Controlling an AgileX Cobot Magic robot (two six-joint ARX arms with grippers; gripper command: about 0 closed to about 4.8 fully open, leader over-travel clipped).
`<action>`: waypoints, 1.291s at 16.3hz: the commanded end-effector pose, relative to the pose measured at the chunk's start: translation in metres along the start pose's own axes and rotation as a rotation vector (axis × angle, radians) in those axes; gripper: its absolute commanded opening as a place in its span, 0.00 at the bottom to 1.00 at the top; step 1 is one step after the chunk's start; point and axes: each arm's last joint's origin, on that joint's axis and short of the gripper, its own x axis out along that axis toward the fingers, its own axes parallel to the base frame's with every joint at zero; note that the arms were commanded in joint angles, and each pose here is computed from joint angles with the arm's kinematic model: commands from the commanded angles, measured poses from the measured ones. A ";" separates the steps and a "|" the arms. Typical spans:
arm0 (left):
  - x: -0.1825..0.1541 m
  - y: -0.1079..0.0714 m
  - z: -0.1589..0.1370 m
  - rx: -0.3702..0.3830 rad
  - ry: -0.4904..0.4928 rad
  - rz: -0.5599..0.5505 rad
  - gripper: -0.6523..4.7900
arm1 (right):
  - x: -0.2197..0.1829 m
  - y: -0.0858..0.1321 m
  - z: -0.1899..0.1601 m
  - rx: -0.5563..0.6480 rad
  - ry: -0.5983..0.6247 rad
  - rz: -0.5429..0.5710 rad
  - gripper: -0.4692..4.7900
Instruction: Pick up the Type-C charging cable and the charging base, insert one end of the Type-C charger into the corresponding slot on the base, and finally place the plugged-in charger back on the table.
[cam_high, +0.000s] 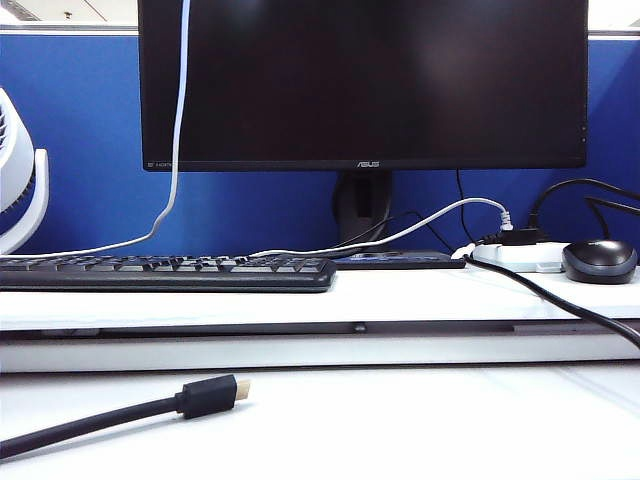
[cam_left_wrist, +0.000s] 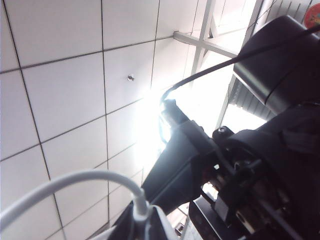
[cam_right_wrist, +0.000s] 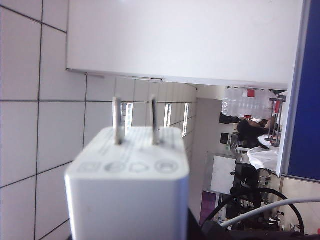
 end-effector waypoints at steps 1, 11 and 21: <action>-0.001 -0.014 -0.021 -0.024 0.157 -0.049 0.11 | -0.009 0.021 -0.019 -0.070 0.144 0.076 0.08; -0.005 -0.008 -0.026 0.021 0.129 -0.053 0.11 | -0.007 0.015 -0.024 -0.104 0.213 0.022 0.08; -0.007 -0.006 -0.028 0.103 0.072 -0.104 0.11 | -0.007 0.013 -0.027 -0.112 0.306 0.002 0.08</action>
